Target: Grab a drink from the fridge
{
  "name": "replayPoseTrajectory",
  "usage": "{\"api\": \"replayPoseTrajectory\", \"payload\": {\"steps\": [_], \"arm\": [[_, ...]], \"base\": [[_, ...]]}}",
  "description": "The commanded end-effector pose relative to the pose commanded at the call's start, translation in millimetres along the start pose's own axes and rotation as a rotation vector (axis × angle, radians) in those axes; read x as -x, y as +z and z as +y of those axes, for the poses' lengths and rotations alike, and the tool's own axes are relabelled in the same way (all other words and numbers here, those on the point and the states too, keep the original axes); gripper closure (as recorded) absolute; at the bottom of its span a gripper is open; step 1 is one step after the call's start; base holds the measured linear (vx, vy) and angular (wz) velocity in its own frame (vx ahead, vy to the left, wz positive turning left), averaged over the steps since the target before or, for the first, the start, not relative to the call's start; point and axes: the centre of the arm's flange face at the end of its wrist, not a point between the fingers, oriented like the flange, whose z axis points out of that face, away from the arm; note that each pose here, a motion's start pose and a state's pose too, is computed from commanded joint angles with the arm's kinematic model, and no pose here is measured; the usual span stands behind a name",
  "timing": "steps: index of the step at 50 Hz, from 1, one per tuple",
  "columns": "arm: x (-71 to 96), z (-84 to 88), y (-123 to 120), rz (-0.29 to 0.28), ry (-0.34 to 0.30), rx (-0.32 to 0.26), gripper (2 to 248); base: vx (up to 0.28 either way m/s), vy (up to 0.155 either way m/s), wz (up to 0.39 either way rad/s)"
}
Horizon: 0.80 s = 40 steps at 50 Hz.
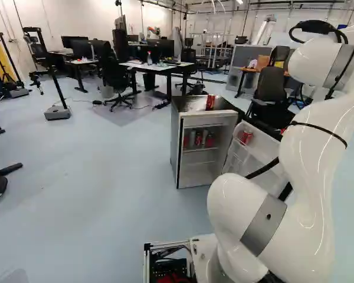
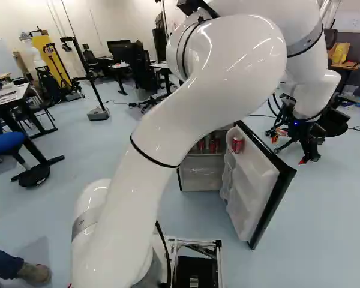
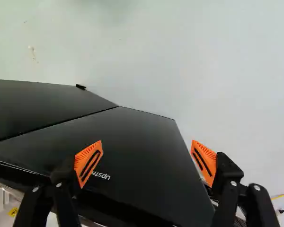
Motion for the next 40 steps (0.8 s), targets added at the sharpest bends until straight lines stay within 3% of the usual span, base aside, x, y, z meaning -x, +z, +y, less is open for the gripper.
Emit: {"api": "replayPoseTrajectory", "payload": {"steps": [11,40], "arm": [[-1.1,1.9,17,-0.019,0.002,0.003,3],[3.3,1.8,16,-0.034,0.002,0.003,3]], "base": [[0.0,0.0,0.0],[0.0,0.0,0.0]]}}
